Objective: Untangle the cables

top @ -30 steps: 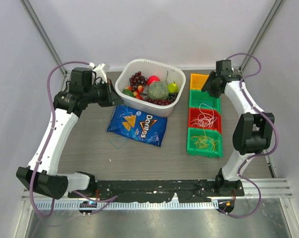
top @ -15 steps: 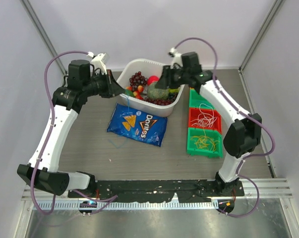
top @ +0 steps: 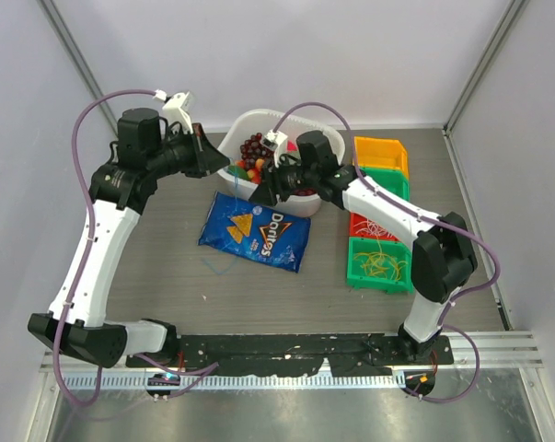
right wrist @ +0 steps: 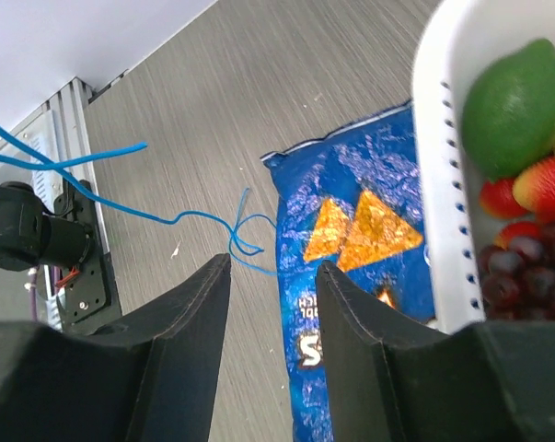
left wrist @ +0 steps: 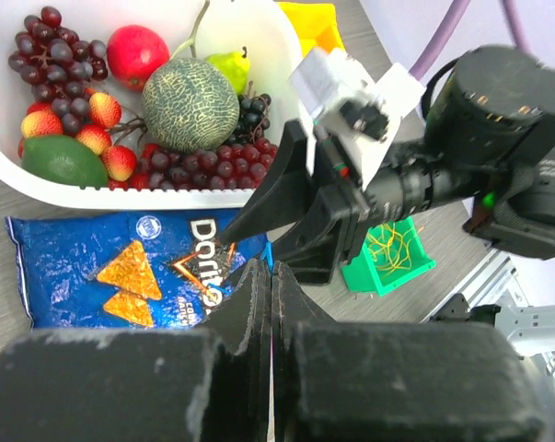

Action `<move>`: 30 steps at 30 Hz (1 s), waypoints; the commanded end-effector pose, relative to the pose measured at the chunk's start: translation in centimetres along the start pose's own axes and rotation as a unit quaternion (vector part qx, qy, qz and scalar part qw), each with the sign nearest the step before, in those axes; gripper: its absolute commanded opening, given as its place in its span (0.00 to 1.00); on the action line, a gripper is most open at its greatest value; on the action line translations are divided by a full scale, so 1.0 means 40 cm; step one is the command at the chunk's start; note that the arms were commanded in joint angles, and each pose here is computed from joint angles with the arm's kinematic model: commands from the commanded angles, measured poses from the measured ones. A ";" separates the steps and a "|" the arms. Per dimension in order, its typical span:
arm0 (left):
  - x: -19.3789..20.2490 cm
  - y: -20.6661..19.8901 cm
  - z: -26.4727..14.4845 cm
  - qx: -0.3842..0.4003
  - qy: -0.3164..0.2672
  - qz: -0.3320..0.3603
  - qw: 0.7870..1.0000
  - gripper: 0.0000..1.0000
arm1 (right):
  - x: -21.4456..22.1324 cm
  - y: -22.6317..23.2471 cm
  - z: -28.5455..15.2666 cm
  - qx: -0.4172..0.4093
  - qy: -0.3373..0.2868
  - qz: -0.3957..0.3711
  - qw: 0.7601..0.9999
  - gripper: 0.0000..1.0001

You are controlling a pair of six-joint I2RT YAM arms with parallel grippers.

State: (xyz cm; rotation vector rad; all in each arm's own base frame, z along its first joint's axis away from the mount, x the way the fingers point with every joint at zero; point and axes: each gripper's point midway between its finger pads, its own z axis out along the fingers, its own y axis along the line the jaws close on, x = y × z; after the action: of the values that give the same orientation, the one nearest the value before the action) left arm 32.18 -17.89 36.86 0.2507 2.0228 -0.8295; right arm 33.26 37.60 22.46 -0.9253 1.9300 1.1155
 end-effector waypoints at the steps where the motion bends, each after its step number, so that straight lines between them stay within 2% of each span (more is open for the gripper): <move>1: -0.085 -0.057 -0.061 0.022 -0.069 0.026 0.997 0.00 | -0.056 0.079 0.017 -0.039 -0.058 -0.087 0.994 0.47; 7: -0.107 -0.078 -0.071 0.034 -0.078 0.029 0.996 0.00 | -0.082 0.121 0.063 -0.053 -0.091 -0.100 0.989 0.46; 12: -0.115 -0.083 -0.073 0.038 -0.083 0.032 0.995 0.00 | -0.120 0.168 0.057 -0.072 -0.116 -0.098 0.986 0.45; 20: -0.112 -0.089 -0.079 0.043 -0.083 0.031 0.995 0.00 | -0.143 0.165 0.054 -0.057 -0.133 -0.087 0.986 0.40; 26: -0.121 -0.069 -0.087 0.013 -0.093 0.030 0.995 0.00 | -0.089 0.095 -0.001 0.040 -0.100 -0.131 0.986 0.41; 30: -0.110 -0.070 -0.086 0.016 -0.084 0.024 0.996 0.00 | -0.053 0.021 -0.048 0.130 -0.044 -0.173 0.975 0.42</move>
State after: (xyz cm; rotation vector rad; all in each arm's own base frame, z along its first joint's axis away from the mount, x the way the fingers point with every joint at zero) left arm 31.58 -17.63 40.34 0.2394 1.9193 -0.8333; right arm 31.88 40.02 22.88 -0.9707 1.7494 0.9471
